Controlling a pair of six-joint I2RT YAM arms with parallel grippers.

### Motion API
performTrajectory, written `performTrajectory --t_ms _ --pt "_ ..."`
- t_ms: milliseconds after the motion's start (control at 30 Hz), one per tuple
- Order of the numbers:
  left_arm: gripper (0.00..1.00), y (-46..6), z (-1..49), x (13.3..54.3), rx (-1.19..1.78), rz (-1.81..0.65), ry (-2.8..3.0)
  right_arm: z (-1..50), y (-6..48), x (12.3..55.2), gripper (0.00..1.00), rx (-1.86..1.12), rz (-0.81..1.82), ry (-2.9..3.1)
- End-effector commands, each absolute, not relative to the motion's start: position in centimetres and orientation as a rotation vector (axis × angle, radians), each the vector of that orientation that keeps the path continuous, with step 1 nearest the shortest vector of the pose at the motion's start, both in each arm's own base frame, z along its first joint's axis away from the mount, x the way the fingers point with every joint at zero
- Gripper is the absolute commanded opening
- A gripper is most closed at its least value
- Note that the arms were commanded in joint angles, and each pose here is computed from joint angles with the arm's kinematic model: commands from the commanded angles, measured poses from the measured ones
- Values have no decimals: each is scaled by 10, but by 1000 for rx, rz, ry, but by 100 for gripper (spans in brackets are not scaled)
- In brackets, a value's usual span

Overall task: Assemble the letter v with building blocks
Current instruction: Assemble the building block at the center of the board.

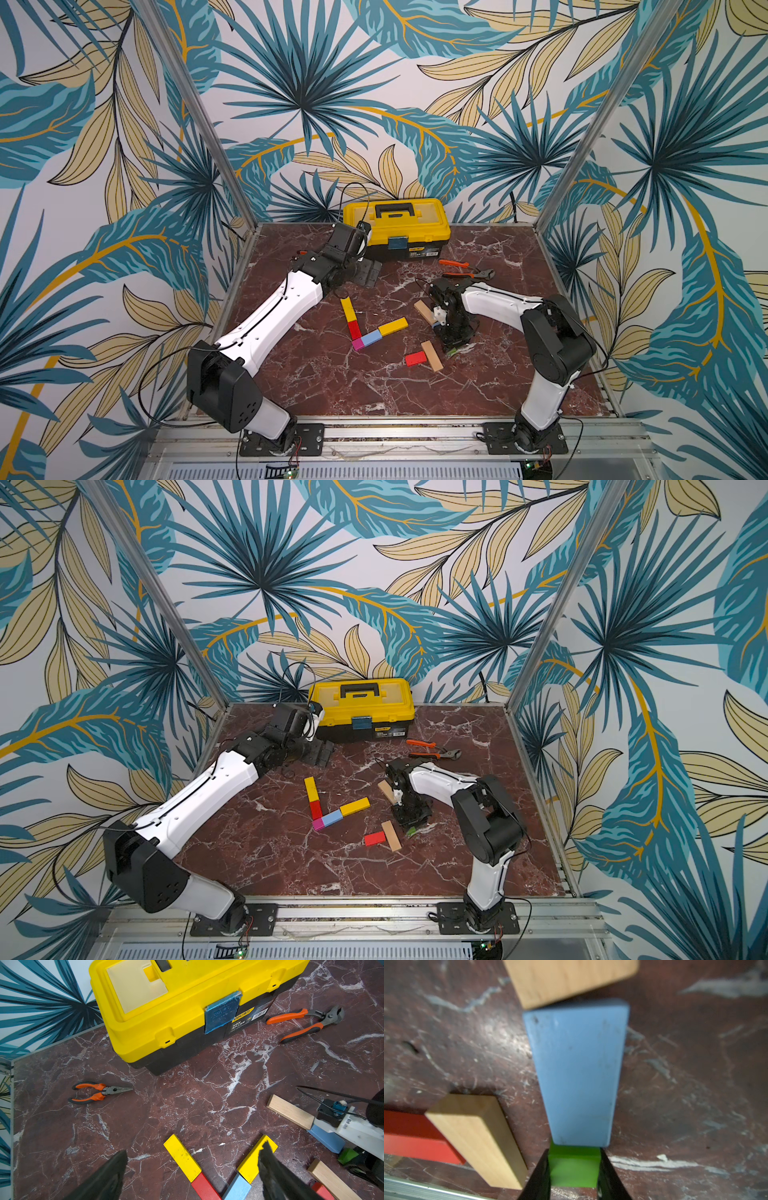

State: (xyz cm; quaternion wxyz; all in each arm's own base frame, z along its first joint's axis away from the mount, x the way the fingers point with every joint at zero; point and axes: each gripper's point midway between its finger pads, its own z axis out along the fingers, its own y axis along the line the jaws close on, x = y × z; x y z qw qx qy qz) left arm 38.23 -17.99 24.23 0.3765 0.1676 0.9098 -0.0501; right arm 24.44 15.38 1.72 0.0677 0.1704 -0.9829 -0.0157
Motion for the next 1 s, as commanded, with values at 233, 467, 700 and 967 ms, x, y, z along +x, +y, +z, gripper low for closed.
performTrajectory --t_ms 233,467,700,967 --pt "99 -179 253 386 423 -142 2293 2 152 256 24 532 -14 -2974" --pt "99 -180 253 386 425 -142 2294 1 153 260 24 551 -11 -2979" --pt "99 -180 253 386 424 -143 2295 0 154 262 25 555 -17 -2981" --pt "99 -179 254 386 422 -142 2292 0 155 263 27 563 -17 -2981"
